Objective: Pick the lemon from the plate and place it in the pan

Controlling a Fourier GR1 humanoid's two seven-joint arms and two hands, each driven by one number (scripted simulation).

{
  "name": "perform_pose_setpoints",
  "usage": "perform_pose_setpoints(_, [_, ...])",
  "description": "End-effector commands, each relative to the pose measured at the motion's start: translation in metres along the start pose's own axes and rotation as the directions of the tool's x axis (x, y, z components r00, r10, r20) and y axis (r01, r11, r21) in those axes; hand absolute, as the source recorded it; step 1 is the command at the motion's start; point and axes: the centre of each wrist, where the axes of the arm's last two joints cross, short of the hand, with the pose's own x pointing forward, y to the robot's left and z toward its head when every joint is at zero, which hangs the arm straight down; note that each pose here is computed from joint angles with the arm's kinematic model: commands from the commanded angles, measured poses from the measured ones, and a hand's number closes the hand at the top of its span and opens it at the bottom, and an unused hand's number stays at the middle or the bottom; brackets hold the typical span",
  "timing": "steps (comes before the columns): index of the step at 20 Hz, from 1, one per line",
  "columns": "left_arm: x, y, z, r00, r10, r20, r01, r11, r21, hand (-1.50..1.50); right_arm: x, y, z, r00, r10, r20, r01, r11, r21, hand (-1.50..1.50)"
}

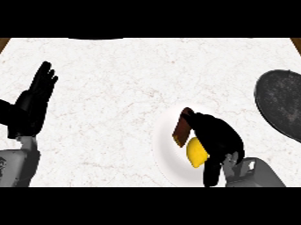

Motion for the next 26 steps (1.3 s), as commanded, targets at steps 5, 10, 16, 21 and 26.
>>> perform_pose_setpoints(5, [-0.021,-0.014,0.013,1.0,-0.014,0.006,0.014,1.0,-0.007,0.0,-0.001,0.014,-0.022,0.998,0.036,-0.043,-0.034,0.999,0.037,-1.5])
perform_pose_setpoints(10, [0.014,-0.007,-0.001,1.0,-0.004,0.002,0.004,1.0,0.012,0.0,-0.023,0.024,-0.022,0.997,0.062,-0.037,-0.059,0.995,0.076,-1.5])
perform_pose_setpoints(16, [-0.005,-0.005,-0.004,1.0,0.006,-0.012,-0.006,1.0,0.009,0.0,0.011,0.031,-0.014,0.989,0.093,0.117,-0.107,0.986,0.128,1.5])
perform_pose_setpoints(21, [0.013,-0.004,0.004,1.0,0.001,-0.002,-0.001,1.0,-0.01,0.0,-0.01,0.05,-0.03,0.99,0.097,0.098,-0.107,0.99,0.095,1.5])
perform_pose_setpoints(26, [-0.011,-0.001,-0.006,1.0,0.002,-0.005,-0.002,1.0,-0.005,0.0,-0.018,0.045,-0.042,0.988,0.098,0.117,-0.105,0.993,0.055,1.5])
